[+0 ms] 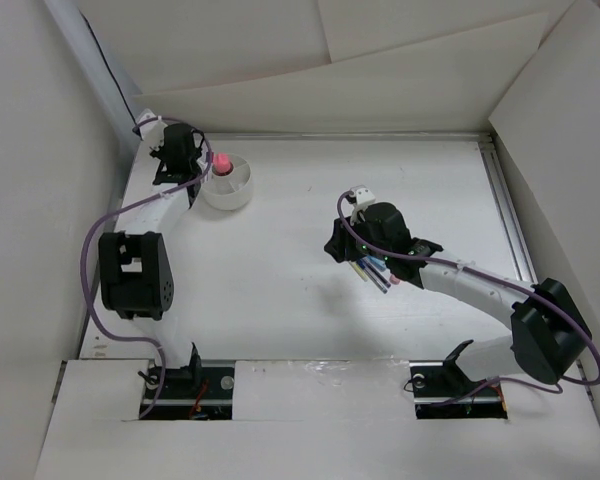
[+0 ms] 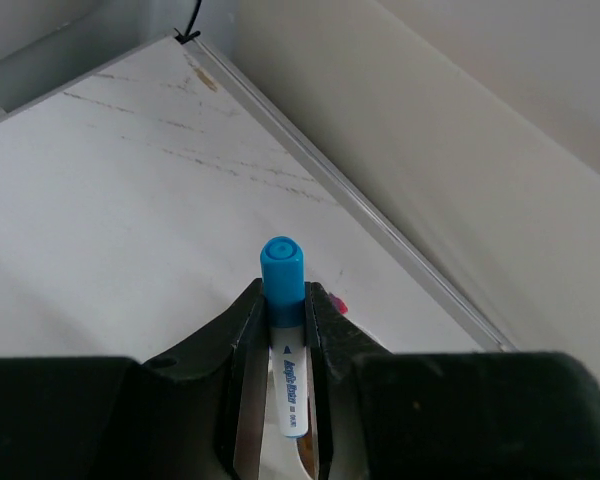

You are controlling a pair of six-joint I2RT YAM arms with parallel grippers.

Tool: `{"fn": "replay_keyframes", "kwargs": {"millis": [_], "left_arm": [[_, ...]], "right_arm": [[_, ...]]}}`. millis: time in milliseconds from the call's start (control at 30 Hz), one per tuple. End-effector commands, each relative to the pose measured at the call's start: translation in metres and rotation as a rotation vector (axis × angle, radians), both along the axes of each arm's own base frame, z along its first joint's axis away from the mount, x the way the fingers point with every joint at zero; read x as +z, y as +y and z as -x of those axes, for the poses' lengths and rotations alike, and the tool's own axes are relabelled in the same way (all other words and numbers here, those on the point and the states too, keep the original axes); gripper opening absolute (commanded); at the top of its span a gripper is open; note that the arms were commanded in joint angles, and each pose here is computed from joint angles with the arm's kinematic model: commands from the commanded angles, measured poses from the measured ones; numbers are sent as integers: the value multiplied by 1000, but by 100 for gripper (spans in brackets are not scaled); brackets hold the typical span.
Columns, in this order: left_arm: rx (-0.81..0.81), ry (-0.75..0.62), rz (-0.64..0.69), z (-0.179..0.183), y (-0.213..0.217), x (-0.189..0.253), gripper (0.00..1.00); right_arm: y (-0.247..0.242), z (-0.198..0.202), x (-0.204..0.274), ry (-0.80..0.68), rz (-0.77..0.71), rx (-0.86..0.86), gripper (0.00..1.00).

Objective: Sort the stationery into containers
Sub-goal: Place the pen in the storage box.

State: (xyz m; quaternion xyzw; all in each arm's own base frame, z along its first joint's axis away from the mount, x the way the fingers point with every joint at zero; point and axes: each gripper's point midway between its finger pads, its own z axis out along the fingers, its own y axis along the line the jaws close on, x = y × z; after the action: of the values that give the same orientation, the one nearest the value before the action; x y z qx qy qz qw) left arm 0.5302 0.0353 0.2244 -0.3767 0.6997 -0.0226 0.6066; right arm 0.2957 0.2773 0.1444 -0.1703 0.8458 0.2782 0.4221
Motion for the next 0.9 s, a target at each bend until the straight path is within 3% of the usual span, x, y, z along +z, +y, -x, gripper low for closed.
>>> {"fn": "replay_keyframes", "kwargs": {"millis": [0, 333, 733, 867], "left_arm": [[70, -16, -78, -12, 17, 21, 8], [59, 20, -199, -31, 19, 8, 8], [17, 33, -242, -43, -1, -13, 10], [16, 47, -236, -40, -1, -23, 18]], "right_arm": [[7, -3, 26, -67, -61, 5, 51], [6, -5, 22, -63, -52, -3, 51], [3, -9, 18, -64, -36, -28, 51], [1, -11, 18, -69, -29, -45, 51]]}}
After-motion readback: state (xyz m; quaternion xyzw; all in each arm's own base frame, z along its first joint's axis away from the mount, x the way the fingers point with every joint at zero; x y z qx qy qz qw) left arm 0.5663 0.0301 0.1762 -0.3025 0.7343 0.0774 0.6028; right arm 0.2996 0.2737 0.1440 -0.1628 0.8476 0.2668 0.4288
